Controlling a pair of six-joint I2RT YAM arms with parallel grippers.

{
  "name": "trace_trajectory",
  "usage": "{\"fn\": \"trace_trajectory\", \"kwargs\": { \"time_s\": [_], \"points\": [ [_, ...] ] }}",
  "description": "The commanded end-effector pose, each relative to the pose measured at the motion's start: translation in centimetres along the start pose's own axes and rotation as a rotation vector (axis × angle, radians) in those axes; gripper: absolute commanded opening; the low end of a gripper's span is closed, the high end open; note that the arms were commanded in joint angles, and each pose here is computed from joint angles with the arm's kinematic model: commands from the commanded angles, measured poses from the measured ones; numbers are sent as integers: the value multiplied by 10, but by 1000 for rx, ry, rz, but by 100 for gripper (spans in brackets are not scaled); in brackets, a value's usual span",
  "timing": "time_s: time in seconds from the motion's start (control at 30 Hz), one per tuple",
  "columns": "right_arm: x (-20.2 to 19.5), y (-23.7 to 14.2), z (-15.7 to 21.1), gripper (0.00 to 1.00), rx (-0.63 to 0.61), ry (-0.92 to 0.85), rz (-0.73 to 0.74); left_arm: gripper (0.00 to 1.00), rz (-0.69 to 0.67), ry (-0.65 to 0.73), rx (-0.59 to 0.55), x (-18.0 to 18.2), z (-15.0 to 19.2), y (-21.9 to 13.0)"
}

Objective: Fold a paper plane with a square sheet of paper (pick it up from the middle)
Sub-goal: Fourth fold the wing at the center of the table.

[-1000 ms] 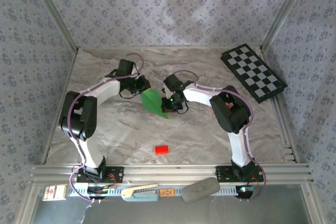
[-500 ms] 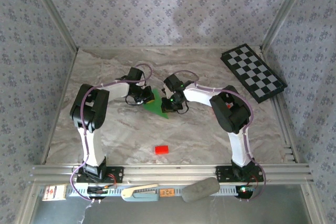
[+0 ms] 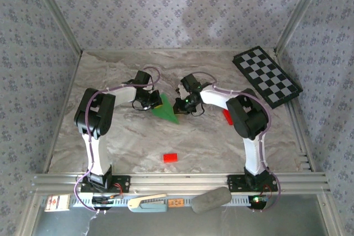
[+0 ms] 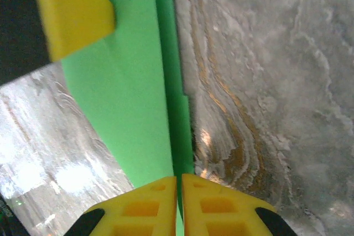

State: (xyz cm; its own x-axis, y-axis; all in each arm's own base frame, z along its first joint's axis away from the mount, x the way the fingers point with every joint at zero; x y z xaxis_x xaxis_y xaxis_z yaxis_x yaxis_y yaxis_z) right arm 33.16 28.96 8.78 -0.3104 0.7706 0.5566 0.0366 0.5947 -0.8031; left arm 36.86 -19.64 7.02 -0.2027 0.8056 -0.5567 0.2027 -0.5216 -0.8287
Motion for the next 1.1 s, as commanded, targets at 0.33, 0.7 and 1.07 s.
{"fn": "trace_trajectory", "kwargs": {
  "time_s": [0.33, 0.7, 1.07],
  "points": [
    [26, 17, -24, 5, -41, 27, 14, 5, -125, -59, 57, 37, 13, 22],
    [21, 38, -27, 0, 5, 73, 35, 4, -120, -84, 57, 39, 16, 24],
    [25, 43, -29, 0, 18, 61, -17, 4, -128, -100, 56, 43, 17, 26]
  ]
}}
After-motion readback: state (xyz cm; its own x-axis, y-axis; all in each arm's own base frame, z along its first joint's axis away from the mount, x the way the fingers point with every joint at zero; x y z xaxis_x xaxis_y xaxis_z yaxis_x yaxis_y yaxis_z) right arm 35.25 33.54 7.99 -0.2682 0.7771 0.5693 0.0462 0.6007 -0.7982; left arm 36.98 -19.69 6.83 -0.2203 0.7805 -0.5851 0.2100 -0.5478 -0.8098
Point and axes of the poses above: each hand's point on the last joint's axis, 136 mm out from that joint toward the fingers, its own y axis out along the fingers, its own x axis along the line the jaws close on, z = x × y, the point moved 6 cm from there along -y, back along the fingers, and after that the axes turned 3 degrees about -y, right-handed, at the moved point
